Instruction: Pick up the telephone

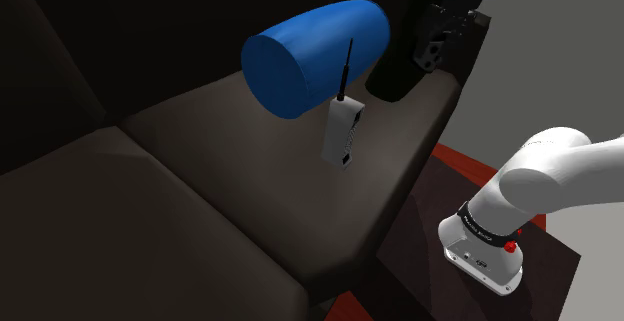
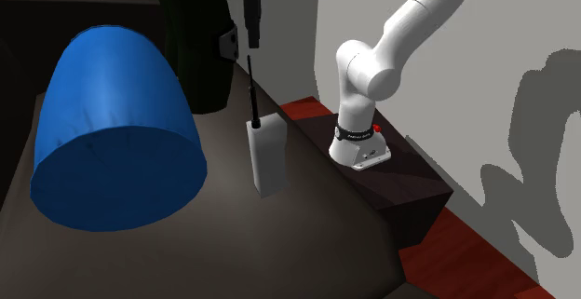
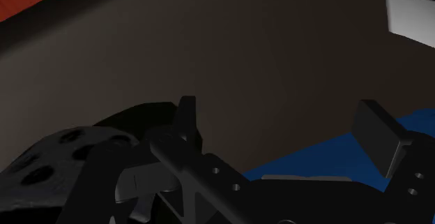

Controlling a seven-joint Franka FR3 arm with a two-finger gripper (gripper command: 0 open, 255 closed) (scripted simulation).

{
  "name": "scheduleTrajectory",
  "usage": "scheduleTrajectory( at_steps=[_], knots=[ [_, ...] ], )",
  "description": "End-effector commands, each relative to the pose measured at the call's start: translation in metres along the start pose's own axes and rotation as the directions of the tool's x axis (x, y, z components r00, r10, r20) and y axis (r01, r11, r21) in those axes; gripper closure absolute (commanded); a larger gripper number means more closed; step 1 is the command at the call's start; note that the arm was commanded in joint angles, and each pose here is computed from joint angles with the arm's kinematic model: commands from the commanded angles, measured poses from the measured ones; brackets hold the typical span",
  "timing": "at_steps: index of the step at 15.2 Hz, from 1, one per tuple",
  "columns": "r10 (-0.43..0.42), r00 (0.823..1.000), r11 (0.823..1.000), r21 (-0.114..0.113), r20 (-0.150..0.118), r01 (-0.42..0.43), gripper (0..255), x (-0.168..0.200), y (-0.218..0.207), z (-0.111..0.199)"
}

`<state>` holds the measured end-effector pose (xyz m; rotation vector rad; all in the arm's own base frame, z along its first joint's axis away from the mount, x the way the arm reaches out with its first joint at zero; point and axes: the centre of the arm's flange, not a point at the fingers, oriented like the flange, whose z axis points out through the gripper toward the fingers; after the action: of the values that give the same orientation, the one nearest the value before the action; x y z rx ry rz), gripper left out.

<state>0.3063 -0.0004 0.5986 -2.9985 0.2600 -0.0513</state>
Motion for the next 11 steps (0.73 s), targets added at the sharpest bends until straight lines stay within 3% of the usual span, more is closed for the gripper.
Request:
scheduleTrajectory(
  at_steps=[1,6,11],
  knots=[
    [0.0,1.0,1.0,0.0,0.0,0.0,0,0.0,0.0,0.0],
    [-0.118,0.993,0.992,-0.041,-0.005,0.117,0,-0.001,-0.071,0.012],
    [-0.234,0.972,0.969,-0.083,-0.006,0.233,0,-0.011,-0.141,0.028]
  ],
)
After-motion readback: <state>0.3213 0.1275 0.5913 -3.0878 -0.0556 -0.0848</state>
